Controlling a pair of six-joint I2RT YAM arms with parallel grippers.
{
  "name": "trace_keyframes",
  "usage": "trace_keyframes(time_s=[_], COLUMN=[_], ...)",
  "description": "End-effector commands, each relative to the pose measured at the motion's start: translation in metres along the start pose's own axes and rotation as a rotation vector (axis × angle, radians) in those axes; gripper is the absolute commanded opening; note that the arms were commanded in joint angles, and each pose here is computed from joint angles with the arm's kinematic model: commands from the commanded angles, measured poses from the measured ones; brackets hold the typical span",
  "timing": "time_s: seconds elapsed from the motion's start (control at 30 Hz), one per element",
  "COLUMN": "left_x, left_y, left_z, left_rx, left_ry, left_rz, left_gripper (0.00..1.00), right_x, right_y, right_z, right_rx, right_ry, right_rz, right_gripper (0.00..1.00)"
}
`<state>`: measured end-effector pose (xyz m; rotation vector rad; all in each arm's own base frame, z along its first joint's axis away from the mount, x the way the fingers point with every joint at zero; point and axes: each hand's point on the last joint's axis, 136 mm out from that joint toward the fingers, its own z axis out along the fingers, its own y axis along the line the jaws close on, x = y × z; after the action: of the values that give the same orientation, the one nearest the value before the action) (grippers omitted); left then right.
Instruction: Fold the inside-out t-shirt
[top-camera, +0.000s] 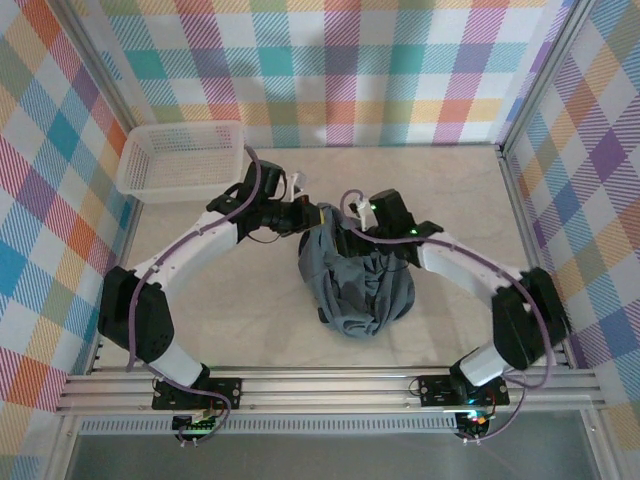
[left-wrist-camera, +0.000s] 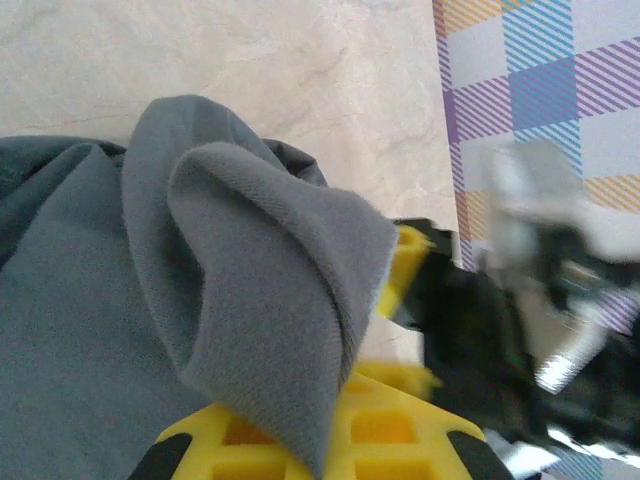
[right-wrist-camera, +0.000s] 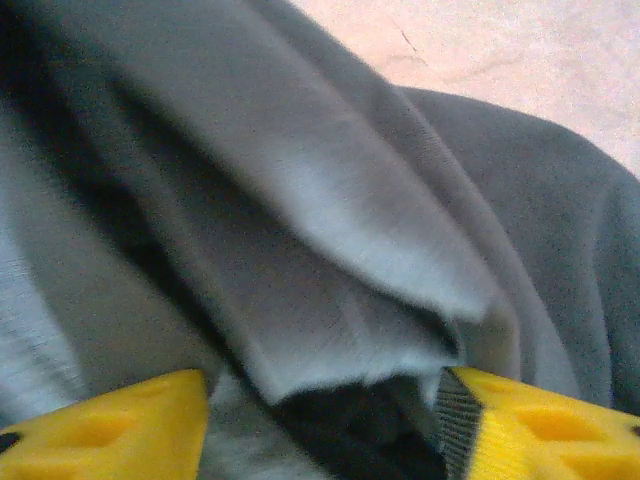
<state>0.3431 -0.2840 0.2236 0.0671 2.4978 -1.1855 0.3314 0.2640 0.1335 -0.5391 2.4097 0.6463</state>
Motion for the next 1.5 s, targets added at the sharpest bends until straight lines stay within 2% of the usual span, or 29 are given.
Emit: trace_keyframes(time_s=[0.0, 0.03, 0.1, 0.17, 0.27, 0.33, 0.43, 0.5, 0.57, 0.63, 0.73, 0.83, 0.87, 1.0, 1.07, 1.13, 1.23, 1.4, 1.43, 1.47], left_x=[-0.005, -0.004, -0.005, -0.011, -0.027, -0.039, -0.052, -0.060, -0.067, -0.068, -0.059, -0.047, -0.040, 0.012, 0.029, 0.032, 0.016, -0.008, -0.011, -0.013], left_y=[-0.021, -0.017, -0.005, 0.013, 0.048, 0.065, 0.061, 0.051, 0.041, 0.022, -0.004, -0.013, -0.018, -0.080, -0.093, -0.092, -0.080, -0.087, -0.077, -0.065], left_z=[-0.019, -0.020, -0.026, -0.035, -0.050, -0.057, -0.062, -0.068, -0.079, -0.088, -0.100, -0.112, -0.111, -0.085, -0.066, -0.047, -0.027, -0.005, 0.003, 0.007], left_rx=[0.026, 0.004, -0.063, -0.149, -0.288, -0.337, -0.310, -0.290, -0.276, -0.217, -0.107, -0.100, -0.087, 0.116, 0.126, 0.100, 0.021, 0.014, -0.036, -0.085], left_ry=[-0.034, -0.035, -0.044, -0.068, -0.109, -0.113, -0.104, -0.126, -0.158, -0.184, -0.214, -0.259, -0.260, -0.208, -0.164, -0.148, -0.173, -0.199, -0.186, -0.171], left_rz=[0.040, 0.039, 0.046, 0.048, 0.065, 0.082, 0.102, 0.126, 0.151, 0.200, 0.251, 0.253, 0.258, 0.391, 0.442, 0.446, 0.405, 0.407, 0.407, 0.401], left_gripper=[0.00, 0.00, 0.00, 0.00, 0.00, 0.00, 0.00, 0.00, 0.08, 0.22, 0.43, 0.54, 0.56, 0.62, 0.63, 0.63, 0.66, 0.67, 0.63, 0.47], right_x=[-0.029, -0.033, -0.037, -0.042, -0.057, -0.081, -0.120, -0.130, -0.133, -0.134, -0.137, -0.142, -0.144, -0.145, -0.144, -0.144, -0.140, -0.128, -0.128, -0.127], right_y=[-0.005, -0.006, -0.004, 0.008, 0.054, 0.078, 0.087, 0.092, 0.101, 0.103, 0.090, 0.089, 0.087, 0.083, 0.082, 0.085, 0.090, 0.101, 0.101, 0.096], right_z=[0.005, 0.003, -0.009, -0.028, -0.080, -0.128, -0.187, -0.202, -0.205, -0.200, -0.189, -0.189, -0.188, -0.186, -0.186, -0.189, -0.190, -0.184, -0.183, -0.182], right_rx=[0.047, 0.061, 0.068, 0.022, -0.201, -0.369, -0.549, -0.618, -0.685, -0.714, -0.649, -0.641, -0.632, -0.605, -0.595, -0.603, -0.604, -0.637, -0.641, -0.614], right_ry=[-0.074, -0.079, -0.091, -0.110, -0.160, -0.252, -0.390, -0.398, -0.357, -0.317, -0.308, -0.310, -0.309, -0.292, -0.291, -0.288, -0.283, -0.244, -0.242, -0.249], right_rz=[-0.015, -0.005, 0.009, 0.002, -0.016, 0.034, 0.135, 0.154, 0.158, 0.187, 0.257, 0.289, 0.311, 0.356, 0.358, 0.360, 0.356, 0.366, 0.371, 0.381], right_gripper=[0.34, 0.20, 0.02, 0.00, 0.00, 0.00, 0.00, 0.00, 0.00, 0.00, 0.00, 0.00, 0.00, 0.00, 0.00, 0.00, 0.00, 0.00, 0.00, 0.00])
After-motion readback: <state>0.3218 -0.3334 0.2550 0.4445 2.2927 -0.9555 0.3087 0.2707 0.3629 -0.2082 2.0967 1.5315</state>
